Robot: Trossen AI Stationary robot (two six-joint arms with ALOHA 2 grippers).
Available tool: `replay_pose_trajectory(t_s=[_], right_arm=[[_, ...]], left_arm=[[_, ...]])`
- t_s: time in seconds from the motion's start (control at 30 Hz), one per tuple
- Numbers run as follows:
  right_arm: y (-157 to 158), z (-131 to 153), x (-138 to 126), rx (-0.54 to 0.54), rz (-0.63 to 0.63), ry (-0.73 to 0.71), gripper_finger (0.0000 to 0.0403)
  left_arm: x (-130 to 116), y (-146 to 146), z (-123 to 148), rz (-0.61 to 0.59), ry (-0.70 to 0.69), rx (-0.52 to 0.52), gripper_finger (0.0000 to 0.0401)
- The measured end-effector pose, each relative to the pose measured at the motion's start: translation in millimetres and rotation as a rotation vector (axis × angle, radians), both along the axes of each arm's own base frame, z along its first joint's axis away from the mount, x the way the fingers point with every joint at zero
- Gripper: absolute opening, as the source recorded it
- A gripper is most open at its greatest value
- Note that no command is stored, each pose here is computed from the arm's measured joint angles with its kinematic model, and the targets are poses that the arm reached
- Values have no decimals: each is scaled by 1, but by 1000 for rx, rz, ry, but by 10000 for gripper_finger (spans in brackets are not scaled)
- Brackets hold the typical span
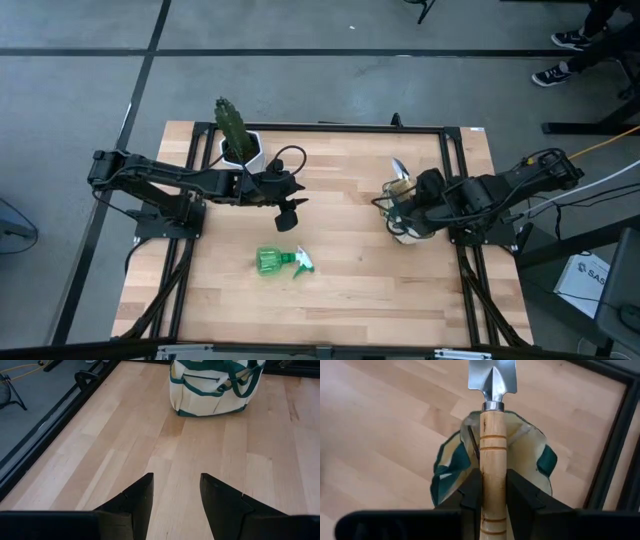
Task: Pick & Place Garden tools in Gardening bag
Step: Put the brown trowel into the gardening bag
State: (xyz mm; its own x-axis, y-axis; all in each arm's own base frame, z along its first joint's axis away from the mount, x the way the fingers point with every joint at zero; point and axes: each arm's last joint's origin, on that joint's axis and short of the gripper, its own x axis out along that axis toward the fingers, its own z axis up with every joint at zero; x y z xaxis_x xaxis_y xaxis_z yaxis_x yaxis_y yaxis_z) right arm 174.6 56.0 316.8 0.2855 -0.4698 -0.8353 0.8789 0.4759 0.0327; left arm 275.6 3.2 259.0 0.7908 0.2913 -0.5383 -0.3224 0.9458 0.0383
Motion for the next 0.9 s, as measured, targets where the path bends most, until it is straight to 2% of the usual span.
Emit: replay_pose_trajectory(t_s=[0.17,0.37,0.67,0.9], right_arm=[[1,-9,-1,53,-18,31,62],[5,-23,-2,188,-11,114,62],[10,-25,-5,371,1,195,62],[9,-25,-6,383,-7,215,62]], left_arm=[[0,0,0,0,0,0,157],[0,0,0,0,0,0,157],[0,0,0,0,0,0,157],[0,0,0,0,0,0,157]])
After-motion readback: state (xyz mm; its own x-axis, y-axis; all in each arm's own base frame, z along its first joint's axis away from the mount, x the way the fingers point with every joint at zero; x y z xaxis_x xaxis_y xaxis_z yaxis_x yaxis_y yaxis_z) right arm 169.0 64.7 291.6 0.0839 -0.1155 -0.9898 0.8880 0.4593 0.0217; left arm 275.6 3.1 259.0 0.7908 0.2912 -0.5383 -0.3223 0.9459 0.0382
